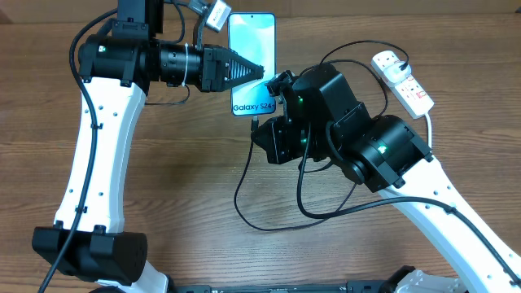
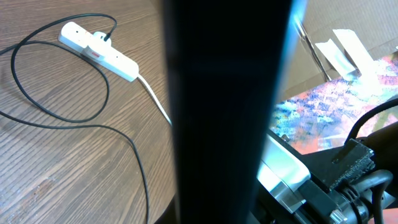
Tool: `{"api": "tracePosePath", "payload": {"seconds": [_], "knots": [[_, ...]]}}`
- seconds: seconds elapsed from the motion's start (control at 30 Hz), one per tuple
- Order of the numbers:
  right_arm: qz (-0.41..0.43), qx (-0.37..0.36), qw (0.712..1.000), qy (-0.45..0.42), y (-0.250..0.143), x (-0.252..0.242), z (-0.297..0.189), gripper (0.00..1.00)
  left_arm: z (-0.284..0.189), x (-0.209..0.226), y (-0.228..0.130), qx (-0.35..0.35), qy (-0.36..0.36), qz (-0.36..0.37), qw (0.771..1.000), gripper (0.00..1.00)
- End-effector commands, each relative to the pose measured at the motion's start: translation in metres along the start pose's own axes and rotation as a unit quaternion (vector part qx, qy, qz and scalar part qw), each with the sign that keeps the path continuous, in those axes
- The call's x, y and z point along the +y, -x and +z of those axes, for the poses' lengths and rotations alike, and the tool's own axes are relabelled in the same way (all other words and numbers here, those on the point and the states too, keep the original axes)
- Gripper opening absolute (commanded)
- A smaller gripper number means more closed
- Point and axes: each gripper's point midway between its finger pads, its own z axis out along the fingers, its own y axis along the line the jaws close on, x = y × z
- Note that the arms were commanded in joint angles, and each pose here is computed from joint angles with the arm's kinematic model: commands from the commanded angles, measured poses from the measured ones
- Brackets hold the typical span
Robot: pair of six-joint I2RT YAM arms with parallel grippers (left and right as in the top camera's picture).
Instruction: Plug charger to phone and switch on socket
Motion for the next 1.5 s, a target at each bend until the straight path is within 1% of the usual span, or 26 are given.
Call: {"api": "tracePosePath", "payload": {"seconds": [0.0, 0.47, 0.6, 0.67, 0.73, 0.8, 0.9, 0.97, 1.03, 1.1, 1.17, 1.23, 1.3, 1.4, 1.47], "knots": [[-0.009, -0.022, 1.000, 0.017, 0.010, 0.013, -0.013, 0.04, -0.002, -0.006, 0.003, -0.004, -0.014, 0.015, 1.000, 0.04], [-0.011, -0.025, 0.999, 0.022, 0.012, 0.015, -0.013, 0.04, -0.002, -0.008, 0.003, -0.004, -0.020, 0.015, 1.000, 0.04], [-0.010, -0.027, 0.999, 0.017, 0.012, 0.013, -0.013, 0.04, -0.002, -0.006, 0.003, -0.004, -0.012, 0.014, 1.000, 0.04], [-0.009, -0.028, 1.000, 0.010, 0.013, 0.011, -0.013, 0.04, -0.002, 0.003, 0.002, -0.003, 0.012, 0.009, 1.000, 0.04], [-0.007, -0.027, 1.000, 0.002, 0.012, 0.008, -0.013, 0.10, -0.004, 0.022, 0.002, -0.002, 0.069, -0.014, 0.998, 0.04], [0.003, -0.028, 1.000, -0.013, 0.011, 0.002, -0.012, 0.17, -0.009, 0.046, -0.002, -0.001, 0.140, -0.044, 0.989, 0.04], [0.042, -0.035, 0.997, -0.058, 0.012, -0.015, -0.012, 0.30, -0.022, 0.078, -0.009, -0.002, 0.241, -0.090, 0.966, 0.04], [0.062, -0.033, 0.994, -0.078, 0.010, -0.024, -0.009, 0.40, -0.037, 0.102, -0.016, -0.008, 0.321, -0.131, 0.938, 0.04], [0.081, -0.024, 0.993, -0.083, 0.007, -0.027, -0.004, 0.47, -0.056, 0.122, -0.025, -0.013, 0.397, -0.162, 0.903, 0.04], [0.097, -0.015, 0.991, -0.086, 0.005, -0.030, 0.003, 0.50, -0.076, 0.136, -0.034, -0.019, 0.462, -0.195, 0.865, 0.04], [0.101, -0.002, 0.991, -0.086, 0.006, -0.029, 0.009, 0.57, -0.094, 0.146, -0.044, -0.025, 0.517, -0.223, 0.826, 0.04], [0.105, 0.011, 0.990, -0.094, 0.009, -0.029, 0.013, 0.59, -0.107, 0.150, -0.051, -0.029, 0.550, -0.239, 0.800, 0.04], [0.108, 0.025, 0.988, -0.105, 0.016, -0.029, 0.017, 0.61, -0.115, 0.152, -0.056, -0.030, 0.571, -0.248, 0.782, 0.04], [0.115, 0.045, 0.983, -0.134, 0.031, -0.033, 0.025, 0.61, -0.119, 0.153, -0.060, -0.025, 0.580, -0.252, 0.774, 0.04], [0.125, 0.057, 0.977, -0.161, 0.043, -0.044, 0.038, 0.61, -0.120, 0.152, -0.065, -0.020, 0.583, -0.261, 0.769, 0.04]]}}
